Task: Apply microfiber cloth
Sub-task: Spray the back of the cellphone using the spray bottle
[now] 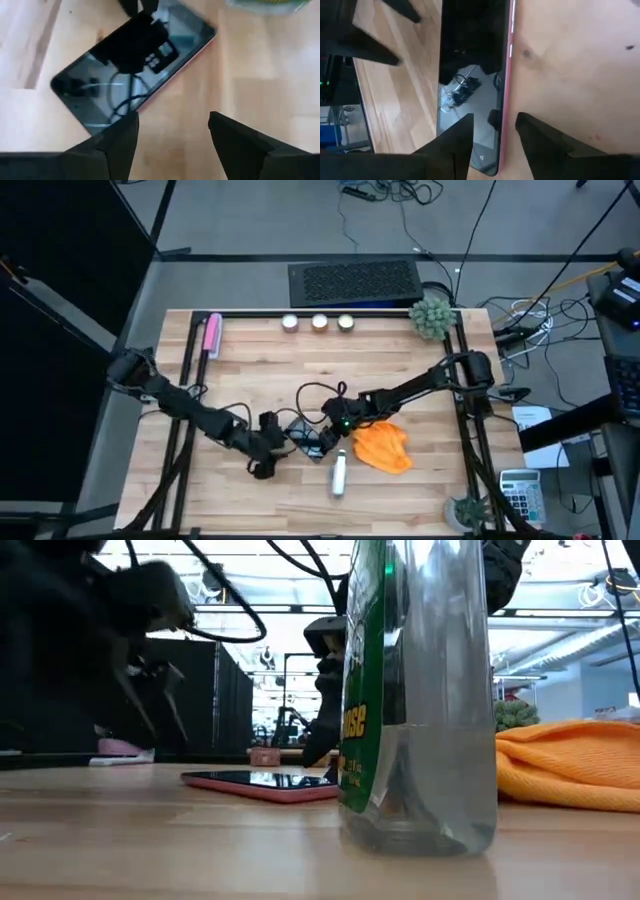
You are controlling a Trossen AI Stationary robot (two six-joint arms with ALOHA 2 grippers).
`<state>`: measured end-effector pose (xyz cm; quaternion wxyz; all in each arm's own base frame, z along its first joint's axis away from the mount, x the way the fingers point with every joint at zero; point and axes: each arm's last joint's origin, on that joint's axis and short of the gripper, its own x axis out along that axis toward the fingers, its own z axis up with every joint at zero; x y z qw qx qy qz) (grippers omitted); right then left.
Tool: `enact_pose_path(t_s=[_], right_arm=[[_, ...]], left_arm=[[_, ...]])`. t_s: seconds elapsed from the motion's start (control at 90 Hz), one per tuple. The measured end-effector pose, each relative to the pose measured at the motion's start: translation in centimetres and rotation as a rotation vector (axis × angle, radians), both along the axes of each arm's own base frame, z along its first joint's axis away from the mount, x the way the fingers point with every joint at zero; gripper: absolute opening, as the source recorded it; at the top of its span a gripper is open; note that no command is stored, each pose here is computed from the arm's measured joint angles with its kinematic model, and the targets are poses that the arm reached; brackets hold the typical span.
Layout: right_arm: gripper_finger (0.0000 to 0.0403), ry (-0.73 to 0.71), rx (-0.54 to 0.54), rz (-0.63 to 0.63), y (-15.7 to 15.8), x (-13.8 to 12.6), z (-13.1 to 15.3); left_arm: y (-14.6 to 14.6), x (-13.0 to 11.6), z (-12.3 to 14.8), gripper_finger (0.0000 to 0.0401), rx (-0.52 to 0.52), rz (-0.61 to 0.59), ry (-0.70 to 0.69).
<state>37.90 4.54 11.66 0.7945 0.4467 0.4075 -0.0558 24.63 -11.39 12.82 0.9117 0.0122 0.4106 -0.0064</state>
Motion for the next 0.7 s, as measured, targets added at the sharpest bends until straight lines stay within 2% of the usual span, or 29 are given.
enact_pose_path(t_s=[0.144, 0.222, 0.456, 0.7], right_arm=[[0.0141, 0.000, 0.002, -0.002, 0.0, 0.0, 0.0], [0.0141, 0.001, 0.006, -0.006, 0.1, 0.0, 0.0], [0.0141, 0.004, 0.025, -0.006, 0.2, 0.3, -1.0], [0.0134, -0.030, -0.008, 0.044, 0.2, 0.4, -1.0]], left_arm=[[0.3, 1.7, -1.2, 0.0226, 0.160, -0.003, -0.021], [0.4, 2.9, -1.6, 0.0226, 0.209, -0.020, -0.011], [0.4, 5.7, -2.2, 0.0226, 0.262, -0.034, -0.002], [0.6, 6.4, -1.9, 0.0226, 0.273, -0.025, -0.019]])
